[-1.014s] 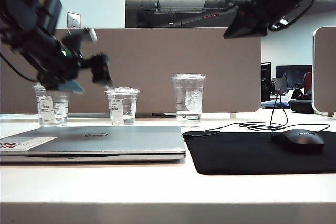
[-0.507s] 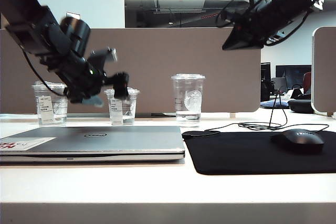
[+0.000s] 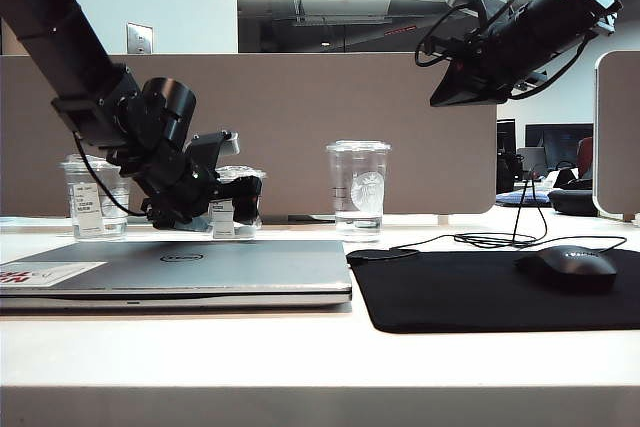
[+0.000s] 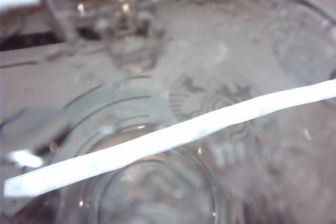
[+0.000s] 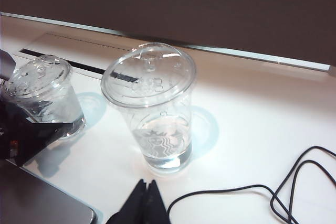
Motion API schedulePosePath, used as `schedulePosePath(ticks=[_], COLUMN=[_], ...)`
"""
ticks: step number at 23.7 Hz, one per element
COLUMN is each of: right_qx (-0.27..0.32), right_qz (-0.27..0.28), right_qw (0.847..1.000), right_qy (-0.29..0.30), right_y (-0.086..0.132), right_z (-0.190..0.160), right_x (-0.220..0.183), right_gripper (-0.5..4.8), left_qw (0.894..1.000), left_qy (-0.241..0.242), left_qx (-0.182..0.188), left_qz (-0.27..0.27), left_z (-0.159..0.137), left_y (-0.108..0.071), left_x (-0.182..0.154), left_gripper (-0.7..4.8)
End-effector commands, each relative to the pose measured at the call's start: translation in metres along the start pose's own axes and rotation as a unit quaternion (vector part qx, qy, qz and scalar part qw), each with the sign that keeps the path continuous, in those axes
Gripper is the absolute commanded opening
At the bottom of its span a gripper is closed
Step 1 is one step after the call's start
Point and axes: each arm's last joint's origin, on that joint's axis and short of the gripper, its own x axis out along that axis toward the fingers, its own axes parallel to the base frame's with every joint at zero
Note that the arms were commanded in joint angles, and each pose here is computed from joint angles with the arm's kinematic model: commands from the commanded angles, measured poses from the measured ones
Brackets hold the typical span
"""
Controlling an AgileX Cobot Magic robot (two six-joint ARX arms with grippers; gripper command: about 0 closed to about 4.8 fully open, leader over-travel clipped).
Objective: Pick up the coffee cup on the middle and place it on the right side of the laptop.
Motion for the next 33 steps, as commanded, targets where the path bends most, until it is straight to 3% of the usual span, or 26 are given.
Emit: schedulePosePath(ticks=[1, 11, 12, 13, 16, 23, 29, 33], right_qx=[-0.003, -0.001, -0.001, -0.006, -0.009, -0.008, -0.008, -0.009], right_qz=[-0.002, -0.006, -0.007, -0.007, -0.007, -0.011, -0.015, -0.016], right_qw=[1.000, 1.000, 1.000, 1.000, 1.000, 1.000, 1.000, 1.000], right_qy=[-0.005, 0.011, 0.011, 0.011, 0.013, 0.010, 0.004, 0.000], right_y=[-0.002, -0.005, -0.005, -0.005, -0.006, -0.010, -0.013, -0.012], right_z=[0.004, -0.002, -0.002, -0.002, -0.002, -0.001, 0.004, 0.008], right_x=[-0.002, 0.000, 0.000, 0.000, 0.000, -0.002, -0.007, -0.012], right_gripper=[-0.05, -0.05, -0.05, -0.05, -0.05, -0.05, -0.05, -0.05], left_qw=[0.999, 0.998, 0.998, 0.998, 0.998, 0.996, 0.993, 0.993], left_qy=[-0.033, -0.056, -0.056, -0.056, -0.056, -0.069, -0.100, -0.095], left_qx=[0.008, 0.011, 0.012, 0.012, 0.012, 0.018, 0.033, 0.033], left_qz=[0.012, 0.016, 0.005, 0.001, 0.001, -0.046, -0.047, -0.060], left_z=[0.007, 0.011, 0.011, 0.011, 0.012, 0.023, 0.047, 0.061], left_y=[0.000, -0.001, -0.001, -0.001, -0.001, -0.007, -0.013, -0.017], left_x=[0.000, -0.001, -0.001, -0.001, -0.001, -0.008, -0.024, -0.039], left_gripper=[4.79, 4.69, 3.72, 3.30, 2.72, 2.73, 2.73, 2.73])
